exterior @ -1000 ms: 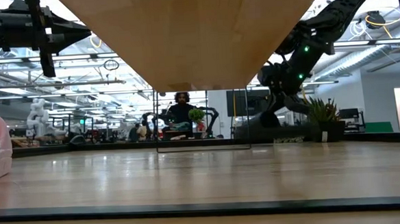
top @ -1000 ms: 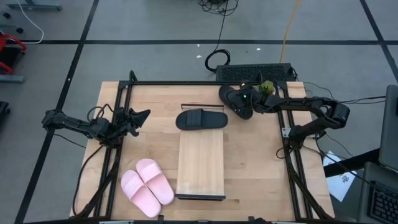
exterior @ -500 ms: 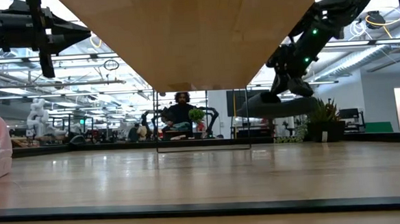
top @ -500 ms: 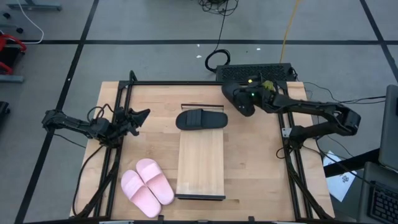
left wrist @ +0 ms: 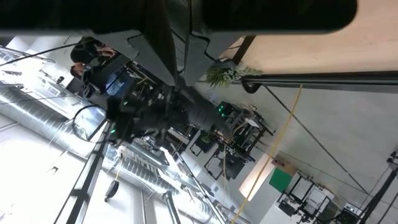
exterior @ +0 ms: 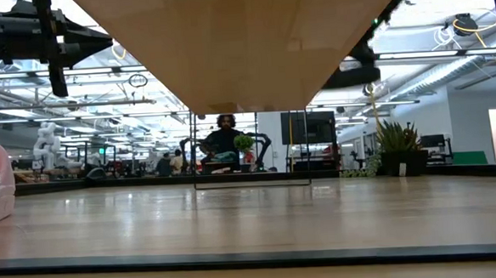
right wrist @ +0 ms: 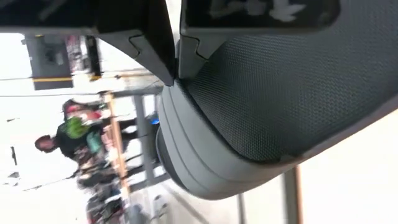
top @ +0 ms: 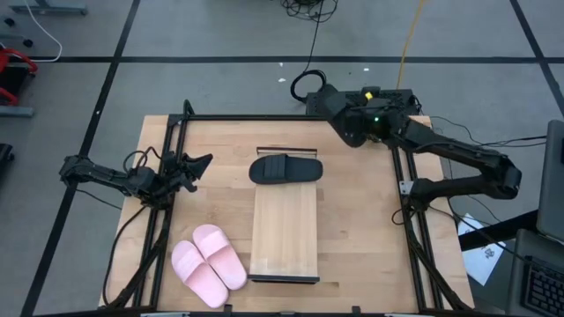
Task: Pick and place slides into the shelf
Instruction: Put the black slide on the shelf
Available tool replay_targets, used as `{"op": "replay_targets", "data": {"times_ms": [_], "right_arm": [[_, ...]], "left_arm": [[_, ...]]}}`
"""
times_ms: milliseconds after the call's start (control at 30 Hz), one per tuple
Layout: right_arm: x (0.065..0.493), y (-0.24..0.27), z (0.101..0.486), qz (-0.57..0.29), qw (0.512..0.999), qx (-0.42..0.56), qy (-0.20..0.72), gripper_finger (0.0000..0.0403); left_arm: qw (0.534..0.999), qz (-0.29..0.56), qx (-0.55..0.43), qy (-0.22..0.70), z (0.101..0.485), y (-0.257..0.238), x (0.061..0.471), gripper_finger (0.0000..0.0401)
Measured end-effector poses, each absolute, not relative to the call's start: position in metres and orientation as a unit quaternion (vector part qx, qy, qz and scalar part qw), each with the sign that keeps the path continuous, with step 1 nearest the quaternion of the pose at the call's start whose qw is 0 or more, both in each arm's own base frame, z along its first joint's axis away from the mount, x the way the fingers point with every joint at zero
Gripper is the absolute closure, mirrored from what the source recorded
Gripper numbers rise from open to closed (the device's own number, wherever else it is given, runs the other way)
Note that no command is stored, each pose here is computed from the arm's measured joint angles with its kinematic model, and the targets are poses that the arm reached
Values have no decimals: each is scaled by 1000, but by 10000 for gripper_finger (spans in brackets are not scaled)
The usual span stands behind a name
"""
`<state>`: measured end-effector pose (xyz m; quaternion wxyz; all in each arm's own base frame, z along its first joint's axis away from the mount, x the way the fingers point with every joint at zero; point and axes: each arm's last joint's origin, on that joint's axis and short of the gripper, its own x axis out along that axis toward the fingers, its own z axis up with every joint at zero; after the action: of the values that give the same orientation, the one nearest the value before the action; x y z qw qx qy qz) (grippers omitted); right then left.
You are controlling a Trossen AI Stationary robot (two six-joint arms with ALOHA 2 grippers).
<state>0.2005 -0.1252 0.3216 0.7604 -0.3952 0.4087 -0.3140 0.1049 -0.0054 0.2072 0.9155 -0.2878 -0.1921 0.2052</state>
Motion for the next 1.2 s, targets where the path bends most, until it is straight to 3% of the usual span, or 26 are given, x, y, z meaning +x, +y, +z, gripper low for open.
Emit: {"op": "replay_targets", "data": {"times_ms": [233,500,867,1200], "right_arm": [[212,-96,378,-280,780,-435,351,403],[240,-40,415,-196,799,-501,270,403],[289,29,404,-21,812,-546,204,403],[306,67,386,73,819,-544,168,403]], "left_arm": [[916,206,-286,-191,207,-5,105,368],[917,207,-282,-190,207,-5,105,368],[921,208,-271,-188,207,-5,105,368],[921,206,-271,-188,207,-6,105,368]]}}
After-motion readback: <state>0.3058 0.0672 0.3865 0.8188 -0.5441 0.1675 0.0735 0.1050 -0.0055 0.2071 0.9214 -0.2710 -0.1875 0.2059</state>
